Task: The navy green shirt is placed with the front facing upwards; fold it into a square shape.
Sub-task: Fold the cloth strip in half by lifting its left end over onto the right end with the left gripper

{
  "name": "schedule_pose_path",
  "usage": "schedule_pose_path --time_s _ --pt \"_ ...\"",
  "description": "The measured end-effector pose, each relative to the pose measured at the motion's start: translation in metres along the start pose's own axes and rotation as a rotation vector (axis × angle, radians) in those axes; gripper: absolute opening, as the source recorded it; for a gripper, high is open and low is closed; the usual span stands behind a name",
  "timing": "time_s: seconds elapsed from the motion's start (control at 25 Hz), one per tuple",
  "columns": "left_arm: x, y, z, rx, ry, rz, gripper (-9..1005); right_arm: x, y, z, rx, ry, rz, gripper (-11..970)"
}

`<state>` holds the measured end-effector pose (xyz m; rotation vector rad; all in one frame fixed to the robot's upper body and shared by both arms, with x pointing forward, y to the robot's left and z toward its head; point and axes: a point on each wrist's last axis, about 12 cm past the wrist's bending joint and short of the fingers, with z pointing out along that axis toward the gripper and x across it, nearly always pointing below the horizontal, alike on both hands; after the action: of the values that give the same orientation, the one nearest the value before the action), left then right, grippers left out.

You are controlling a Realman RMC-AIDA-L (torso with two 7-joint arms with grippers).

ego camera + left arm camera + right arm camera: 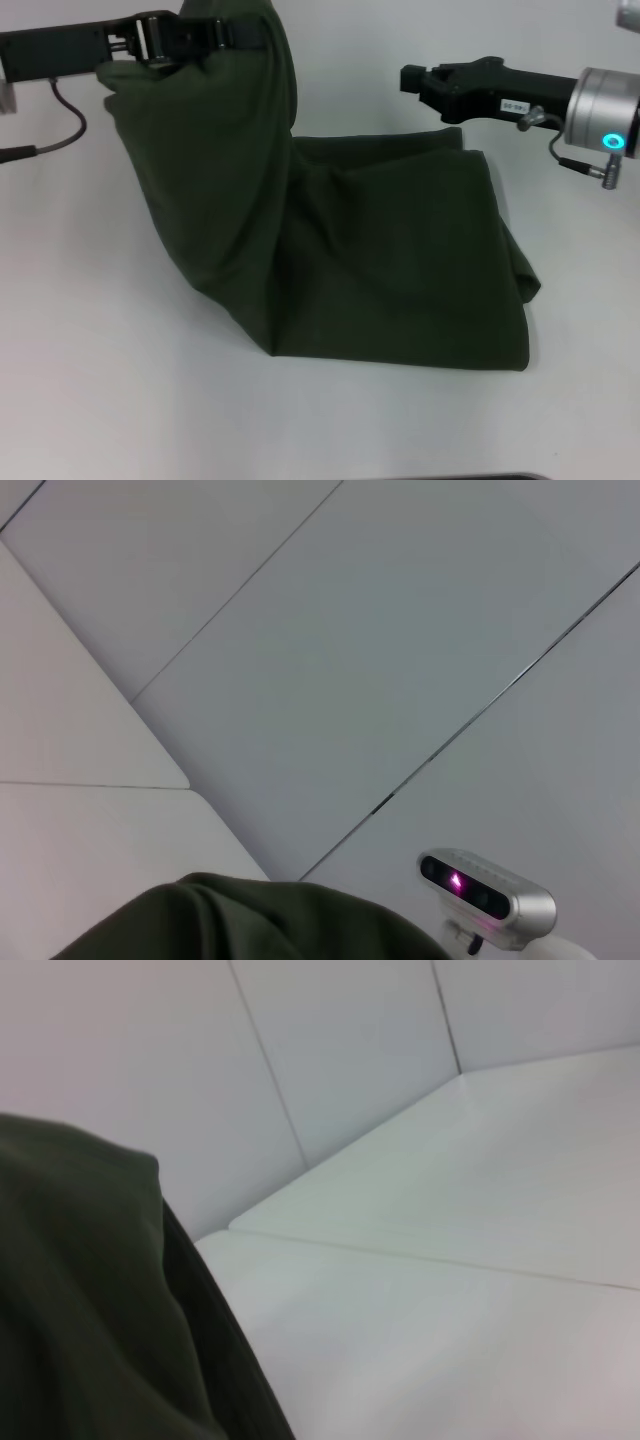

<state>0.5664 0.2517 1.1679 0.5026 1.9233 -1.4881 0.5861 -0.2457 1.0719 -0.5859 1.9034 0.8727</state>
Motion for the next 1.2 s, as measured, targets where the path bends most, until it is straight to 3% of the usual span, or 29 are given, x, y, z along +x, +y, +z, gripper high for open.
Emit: schedule_pose_path --time_s 0.64,0.92,1.2 --pt "0.012 0.005 0.022 0.016 0.044 0.029 45 0.001 -0.004 -0.011 0.005 -0.028 0.020 3" --pt "0.002 -0.003 0.036 -0.031 0.176 0.211 46 -0.002 -0.005 -0.013 0.010 -0.028 0.018 3" --pt "-0.010 -0.009 0.052 -0.074 0.239 0.320 46 -0.001 -0.008 -0.016 0.017 -0.025 0.036 2"
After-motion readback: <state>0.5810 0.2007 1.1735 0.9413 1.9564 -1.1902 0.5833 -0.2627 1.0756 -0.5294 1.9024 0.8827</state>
